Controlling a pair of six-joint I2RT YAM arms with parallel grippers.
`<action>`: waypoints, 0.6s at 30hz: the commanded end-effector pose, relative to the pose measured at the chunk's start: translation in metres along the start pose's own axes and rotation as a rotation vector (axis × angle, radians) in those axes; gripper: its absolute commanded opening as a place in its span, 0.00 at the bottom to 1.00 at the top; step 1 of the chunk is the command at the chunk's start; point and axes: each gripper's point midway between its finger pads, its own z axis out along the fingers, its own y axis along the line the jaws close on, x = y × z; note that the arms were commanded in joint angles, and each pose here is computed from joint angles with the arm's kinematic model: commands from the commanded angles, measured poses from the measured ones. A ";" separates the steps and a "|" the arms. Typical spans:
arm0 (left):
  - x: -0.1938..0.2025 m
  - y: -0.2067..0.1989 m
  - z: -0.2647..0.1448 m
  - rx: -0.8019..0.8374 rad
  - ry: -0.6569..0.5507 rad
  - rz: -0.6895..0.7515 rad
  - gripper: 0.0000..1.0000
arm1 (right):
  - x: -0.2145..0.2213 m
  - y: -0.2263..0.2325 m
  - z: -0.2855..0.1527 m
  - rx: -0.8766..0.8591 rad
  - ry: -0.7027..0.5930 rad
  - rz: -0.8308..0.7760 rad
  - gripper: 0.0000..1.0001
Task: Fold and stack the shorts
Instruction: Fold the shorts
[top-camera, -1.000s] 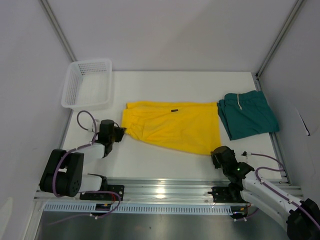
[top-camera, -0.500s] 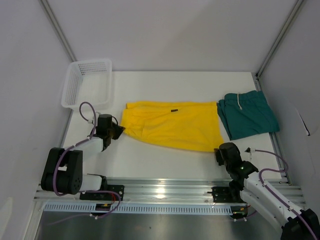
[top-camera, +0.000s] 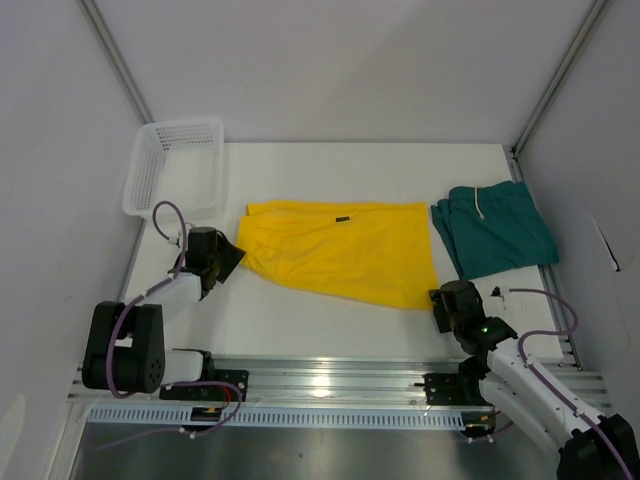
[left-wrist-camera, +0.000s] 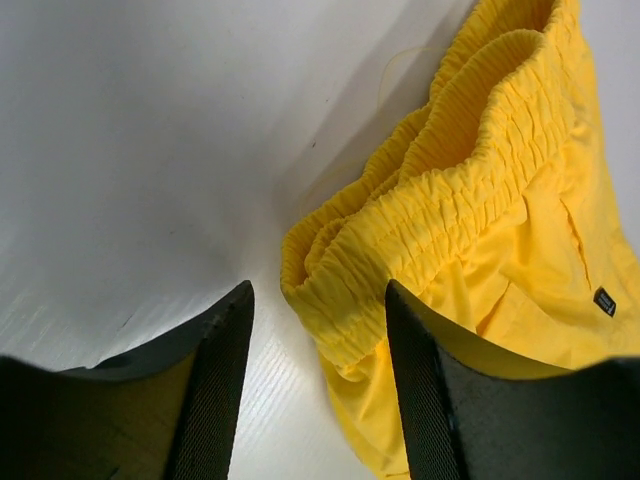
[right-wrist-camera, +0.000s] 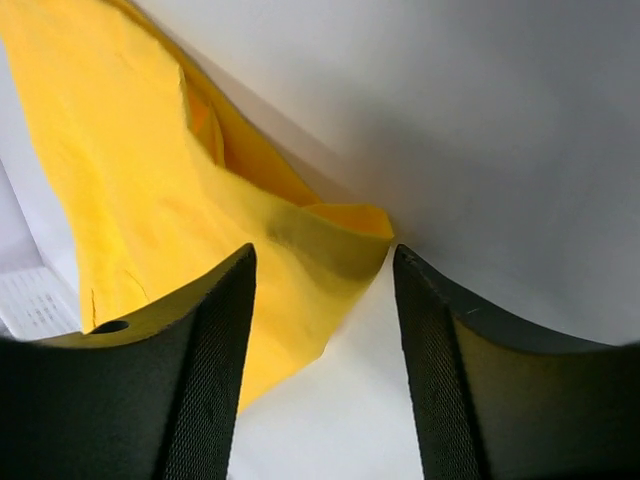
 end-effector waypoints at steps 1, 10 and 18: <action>-0.016 -0.016 -0.014 0.044 -0.039 0.029 0.59 | 0.010 0.018 -0.011 -0.046 0.040 -0.070 0.60; -0.020 -0.023 -0.040 0.075 -0.032 0.120 0.72 | 0.045 0.085 -0.053 -0.192 0.046 -0.325 0.74; -0.031 -0.032 -0.056 0.167 -0.071 0.175 0.99 | 0.133 0.163 -0.066 -0.464 0.247 -0.803 0.70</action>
